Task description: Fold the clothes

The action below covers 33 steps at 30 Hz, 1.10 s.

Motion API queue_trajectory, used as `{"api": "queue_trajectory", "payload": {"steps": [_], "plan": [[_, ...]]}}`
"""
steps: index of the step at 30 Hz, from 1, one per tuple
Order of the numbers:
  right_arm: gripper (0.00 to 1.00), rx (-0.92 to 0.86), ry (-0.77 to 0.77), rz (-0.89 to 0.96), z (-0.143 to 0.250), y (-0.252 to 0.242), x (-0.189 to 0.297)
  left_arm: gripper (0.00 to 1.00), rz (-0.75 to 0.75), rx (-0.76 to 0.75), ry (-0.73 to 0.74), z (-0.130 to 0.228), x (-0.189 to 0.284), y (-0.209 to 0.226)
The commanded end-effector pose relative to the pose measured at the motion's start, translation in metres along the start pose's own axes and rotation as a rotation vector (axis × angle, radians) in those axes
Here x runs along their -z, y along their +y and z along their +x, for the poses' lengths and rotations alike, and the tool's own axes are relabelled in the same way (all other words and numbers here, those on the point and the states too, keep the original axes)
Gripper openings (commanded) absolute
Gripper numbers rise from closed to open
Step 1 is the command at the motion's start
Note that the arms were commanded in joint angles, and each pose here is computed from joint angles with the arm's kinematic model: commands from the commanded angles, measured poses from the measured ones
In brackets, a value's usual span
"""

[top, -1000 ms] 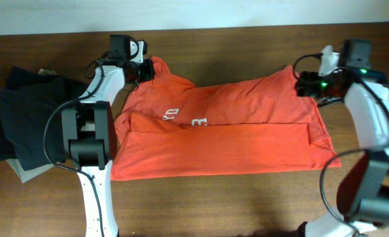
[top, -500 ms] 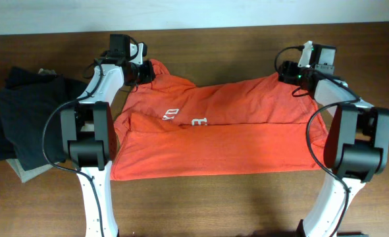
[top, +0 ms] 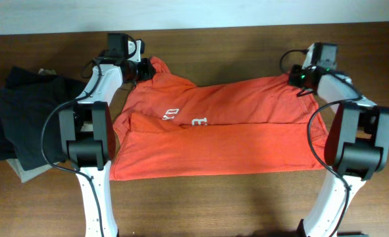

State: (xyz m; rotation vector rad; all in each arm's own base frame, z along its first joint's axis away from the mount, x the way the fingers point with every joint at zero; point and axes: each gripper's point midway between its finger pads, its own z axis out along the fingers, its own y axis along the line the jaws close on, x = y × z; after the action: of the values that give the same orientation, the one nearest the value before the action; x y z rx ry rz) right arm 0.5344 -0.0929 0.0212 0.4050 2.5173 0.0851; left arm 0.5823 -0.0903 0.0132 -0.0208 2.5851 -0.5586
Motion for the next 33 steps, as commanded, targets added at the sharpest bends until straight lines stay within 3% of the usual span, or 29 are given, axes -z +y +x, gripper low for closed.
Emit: {"api": "queue_trajectory", "payload": {"steps": [1,4,5,7,9,11,12,14,15,22,28,33], "plan": [[0.04,-0.032,-0.062,0.059,-0.033,-0.022,0.023,0.34,-0.03,0.007,-0.006,0.002,-0.002,0.012],[0.04,-0.036,-0.045,0.063,-0.029,-0.025,0.023,0.32,-0.026,-0.004,-0.03,-0.005,-0.003,0.011],[0.04,-0.037,-0.04,0.064,-0.028,-0.025,0.023,0.24,-0.024,-0.007,-0.041,-0.007,-0.003,0.01],[0.04,-0.035,-0.028,0.064,-0.025,-0.023,0.023,0.24,-0.019,-0.017,-0.057,-0.011,-0.003,0.007],[0.04,-0.036,-0.017,0.065,-0.022,-0.024,0.022,0.46,-0.017,-0.021,-0.062,-0.012,-0.003,0.006],[0.04,-0.037,-0.001,0.067,-0.018,-0.024,0.022,0.47,-0.015,-0.026,-0.065,-0.013,-0.004,0.004],[0.04,-0.038,0.009,0.069,-0.016,-0.025,0.023,0.37,-0.013,-0.029,-0.067,-0.013,-0.005,0.002],[0.04,-0.039,0.029,0.071,-0.011,-0.025,0.023,0.06,-0.009,-0.037,-0.071,-0.014,-0.006,-0.002],[0.04,-0.04,0.041,0.073,-0.008,-0.025,0.023,0.0,-0.008,-0.038,-0.071,-0.014,-0.006,-0.002],[0.04,-0.064,0.097,0.093,-0.006,-0.034,0.056,0.0,0.069,-0.02,-0.056,-0.021,0.033,-0.018],[0.04,-0.114,0.172,0.126,-0.004,-0.054,0.104,0.0,0.022,0.098,0.121,0.014,0.124,-0.027],[0.04,-0.094,0.355,0.147,0.036,-0.057,0.127,0.0,0.005,0.121,0.276,0.055,0.178,-0.043]]}}
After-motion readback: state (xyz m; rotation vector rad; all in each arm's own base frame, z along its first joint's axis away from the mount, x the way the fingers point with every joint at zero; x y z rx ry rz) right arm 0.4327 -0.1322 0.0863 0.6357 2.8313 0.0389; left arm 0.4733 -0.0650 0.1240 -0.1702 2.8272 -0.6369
